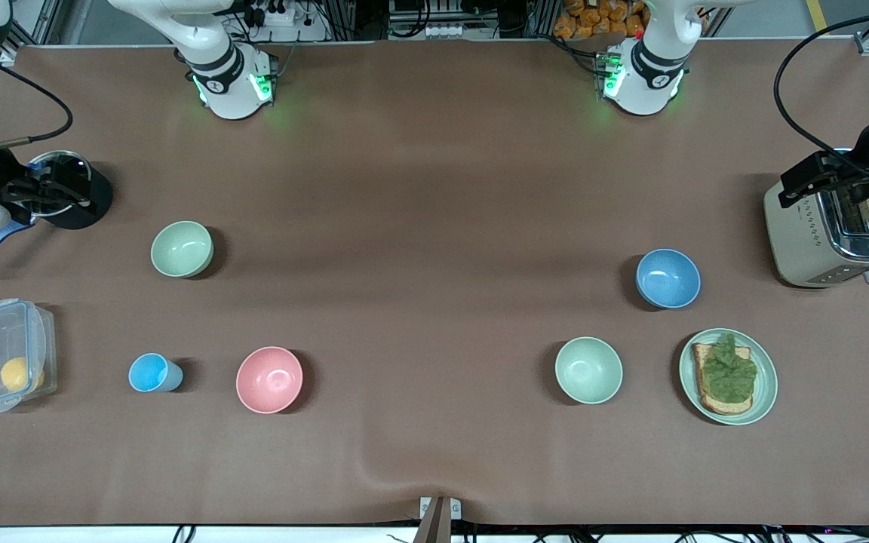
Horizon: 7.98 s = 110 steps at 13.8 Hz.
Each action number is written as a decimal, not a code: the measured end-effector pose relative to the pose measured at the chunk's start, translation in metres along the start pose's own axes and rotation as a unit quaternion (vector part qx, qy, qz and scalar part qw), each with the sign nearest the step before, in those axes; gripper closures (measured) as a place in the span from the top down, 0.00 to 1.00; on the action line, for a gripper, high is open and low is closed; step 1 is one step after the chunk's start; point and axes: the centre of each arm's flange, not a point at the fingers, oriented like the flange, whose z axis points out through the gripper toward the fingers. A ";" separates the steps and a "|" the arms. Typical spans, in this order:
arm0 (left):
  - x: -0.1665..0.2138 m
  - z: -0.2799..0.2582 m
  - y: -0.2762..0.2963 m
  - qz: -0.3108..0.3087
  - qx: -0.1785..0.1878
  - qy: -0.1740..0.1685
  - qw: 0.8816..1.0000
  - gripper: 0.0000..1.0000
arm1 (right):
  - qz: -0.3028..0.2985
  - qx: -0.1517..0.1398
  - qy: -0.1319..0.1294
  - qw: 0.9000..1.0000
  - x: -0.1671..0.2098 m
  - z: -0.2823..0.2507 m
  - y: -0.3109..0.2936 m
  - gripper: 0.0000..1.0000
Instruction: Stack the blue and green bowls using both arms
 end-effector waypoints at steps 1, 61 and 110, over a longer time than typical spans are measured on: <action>0.001 0.001 0.000 0.000 0.000 -0.001 1.000 1.00 | -0.001 0.000 0.000 1.000 0.000 0.000 -0.001 1.00; 0.071 0.313 0.012 -0.010 -0.021 -0.043 0.999 0.05 | 0.286 0.108 -0.078 0.949 -0.056 0.294 -0.175 0.05; -0.115 0.340 0.367 -0.146 -0.070 -0.069 0.984 0.05 | 0.731 0.145 -0.203 0.636 -0.029 0.444 -0.384 1.00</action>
